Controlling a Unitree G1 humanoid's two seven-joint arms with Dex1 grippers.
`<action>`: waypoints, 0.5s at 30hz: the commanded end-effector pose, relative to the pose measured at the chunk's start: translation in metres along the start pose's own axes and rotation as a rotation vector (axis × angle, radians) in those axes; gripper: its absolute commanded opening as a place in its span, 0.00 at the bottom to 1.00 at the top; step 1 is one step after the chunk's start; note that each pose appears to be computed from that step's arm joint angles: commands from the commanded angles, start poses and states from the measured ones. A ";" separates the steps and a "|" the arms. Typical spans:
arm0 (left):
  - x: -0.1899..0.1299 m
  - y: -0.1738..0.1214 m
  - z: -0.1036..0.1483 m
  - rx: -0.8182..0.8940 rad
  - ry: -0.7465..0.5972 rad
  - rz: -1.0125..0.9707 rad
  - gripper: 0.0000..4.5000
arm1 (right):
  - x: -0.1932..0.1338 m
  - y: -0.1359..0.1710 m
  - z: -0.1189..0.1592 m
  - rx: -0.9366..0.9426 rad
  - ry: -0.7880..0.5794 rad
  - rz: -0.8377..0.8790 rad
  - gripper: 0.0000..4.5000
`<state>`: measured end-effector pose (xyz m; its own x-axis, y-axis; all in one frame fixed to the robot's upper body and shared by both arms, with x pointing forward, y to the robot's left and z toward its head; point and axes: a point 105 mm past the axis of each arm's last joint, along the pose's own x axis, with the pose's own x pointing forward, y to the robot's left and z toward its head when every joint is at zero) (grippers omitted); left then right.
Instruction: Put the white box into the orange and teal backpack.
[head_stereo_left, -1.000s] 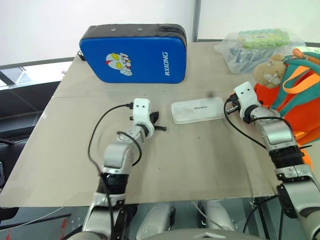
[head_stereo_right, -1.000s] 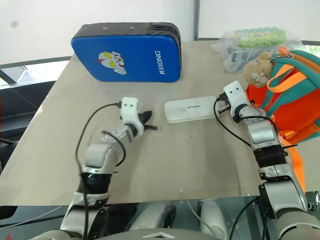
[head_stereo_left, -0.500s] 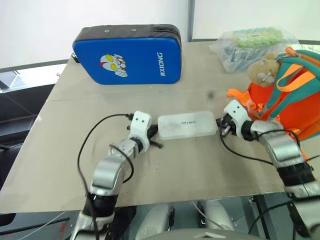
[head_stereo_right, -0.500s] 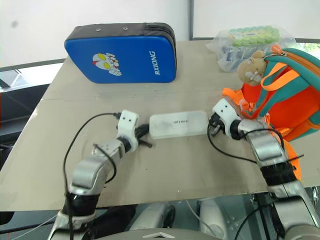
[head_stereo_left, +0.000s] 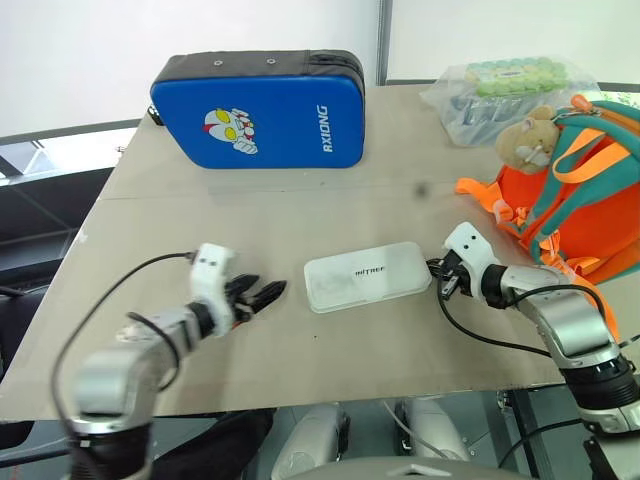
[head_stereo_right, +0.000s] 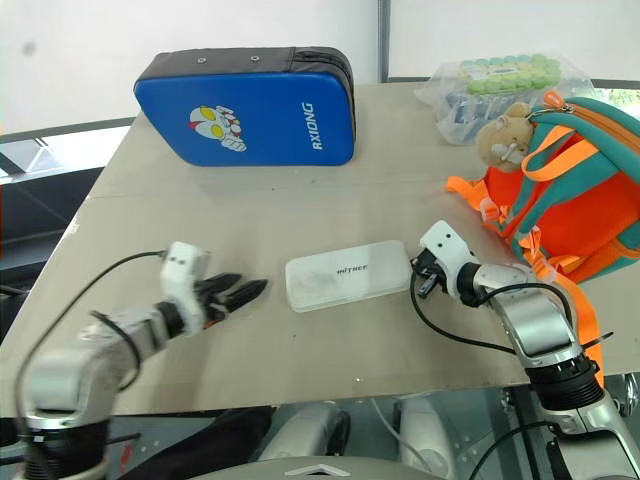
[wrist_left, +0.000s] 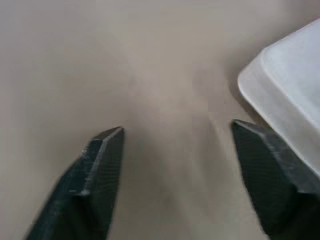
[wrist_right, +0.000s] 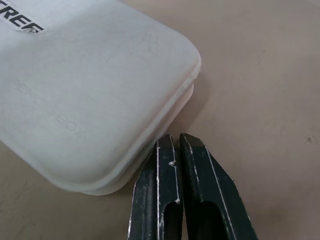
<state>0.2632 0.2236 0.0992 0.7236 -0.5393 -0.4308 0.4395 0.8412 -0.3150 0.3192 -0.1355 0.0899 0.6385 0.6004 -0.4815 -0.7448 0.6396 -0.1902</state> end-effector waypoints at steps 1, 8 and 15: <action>-0.019 -0.019 0.015 -0.072 0.036 -0.211 0.96 | -0.004 -0.006 0.007 -0.019 -0.027 0.018 0.00; 0.011 -0.039 0.010 -0.262 0.124 -0.369 0.96 | 0.004 0.002 0.015 -0.087 -0.036 0.085 0.00; 0.036 -0.043 -0.010 -0.389 0.175 -0.377 0.96 | 0.014 0.007 0.020 -0.125 -0.040 0.122 0.00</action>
<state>0.2673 0.1721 0.0964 0.4663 -0.8199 -0.3323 0.4208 0.5360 -0.7319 0.3273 -0.1228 0.0935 0.5707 0.6597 -0.4890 -0.8129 0.5382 -0.2226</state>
